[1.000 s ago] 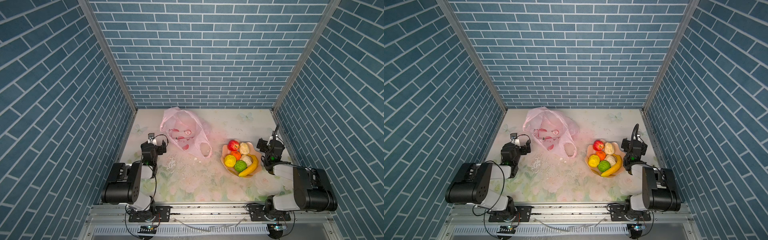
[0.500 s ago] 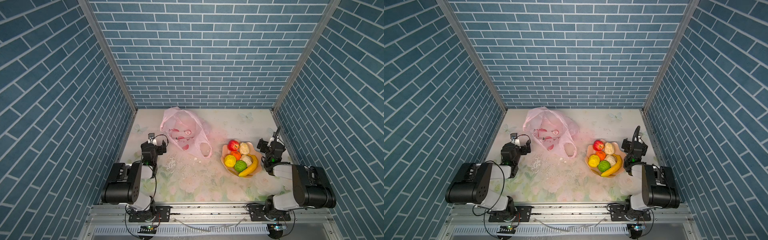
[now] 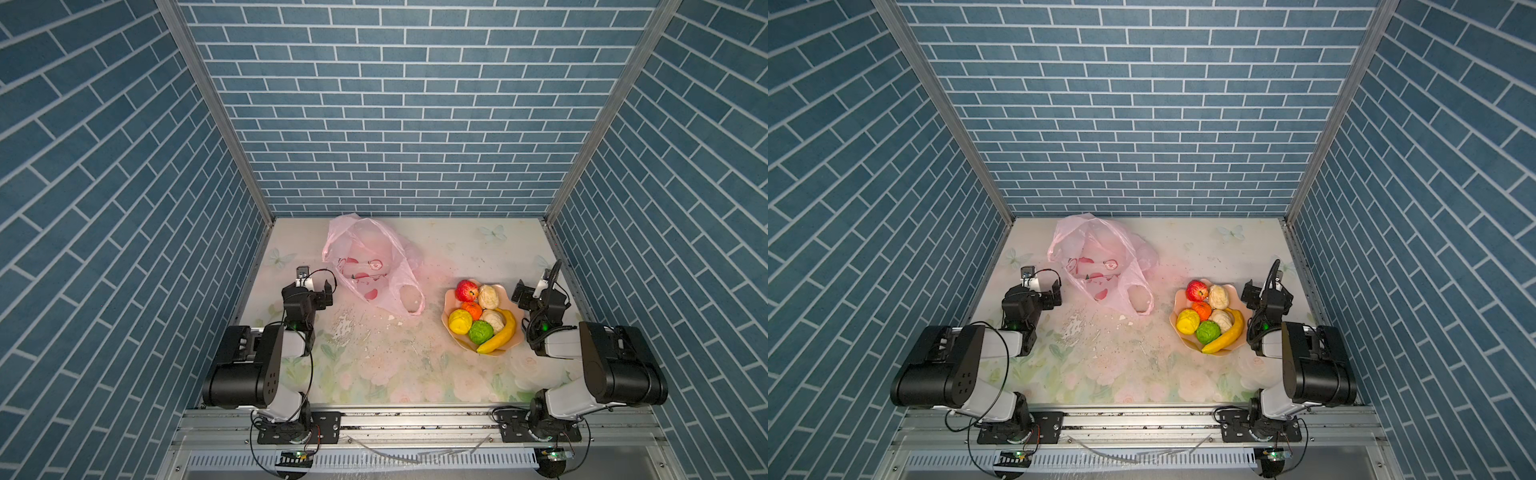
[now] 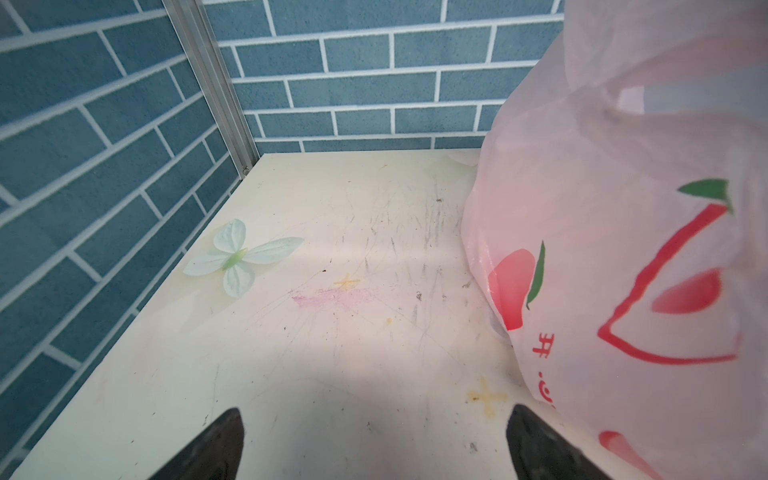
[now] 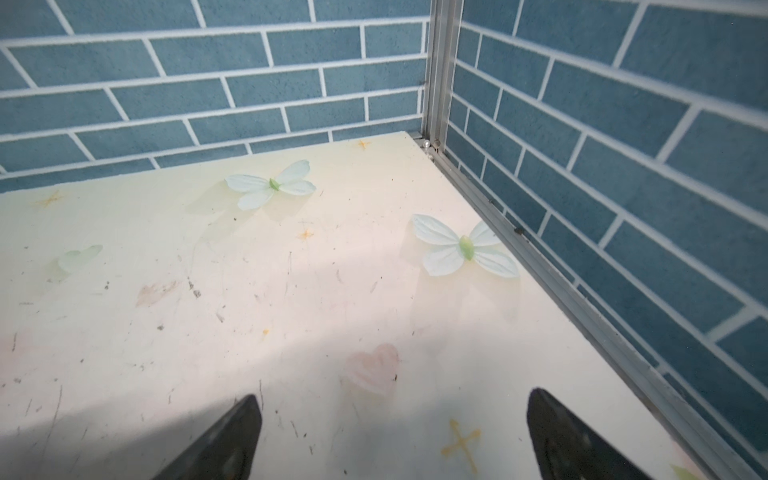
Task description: Take the fake fruits out of the plastic bag
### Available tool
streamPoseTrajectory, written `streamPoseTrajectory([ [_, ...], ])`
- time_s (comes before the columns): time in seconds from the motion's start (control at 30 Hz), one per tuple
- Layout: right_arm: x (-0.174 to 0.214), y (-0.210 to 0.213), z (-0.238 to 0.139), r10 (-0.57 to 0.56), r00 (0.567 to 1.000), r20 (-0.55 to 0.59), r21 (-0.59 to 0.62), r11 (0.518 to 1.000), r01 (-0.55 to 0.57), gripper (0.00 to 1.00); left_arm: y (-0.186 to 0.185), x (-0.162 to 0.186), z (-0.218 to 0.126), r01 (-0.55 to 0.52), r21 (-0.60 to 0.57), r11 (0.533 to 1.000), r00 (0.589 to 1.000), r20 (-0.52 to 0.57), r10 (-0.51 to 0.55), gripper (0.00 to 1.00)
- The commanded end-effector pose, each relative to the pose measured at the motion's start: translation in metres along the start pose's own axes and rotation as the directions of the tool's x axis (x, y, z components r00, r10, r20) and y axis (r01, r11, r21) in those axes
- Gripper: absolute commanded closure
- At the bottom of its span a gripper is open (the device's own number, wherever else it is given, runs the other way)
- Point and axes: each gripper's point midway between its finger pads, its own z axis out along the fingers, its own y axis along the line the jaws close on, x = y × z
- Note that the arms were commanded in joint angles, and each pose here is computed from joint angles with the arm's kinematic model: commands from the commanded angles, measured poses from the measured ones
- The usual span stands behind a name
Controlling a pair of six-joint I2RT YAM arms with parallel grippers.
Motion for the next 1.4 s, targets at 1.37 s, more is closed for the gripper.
streamPoseTrajectory([
  [1.37, -0.003, 0.005, 0.011, -0.028, 0.999, -0.035, 0.002, 1.0, 0.028, 0.01, 0.002, -0.004, 0.006, -0.022, -0.031, 0.999, 1.0, -0.012, 0.022, 0.01],
])
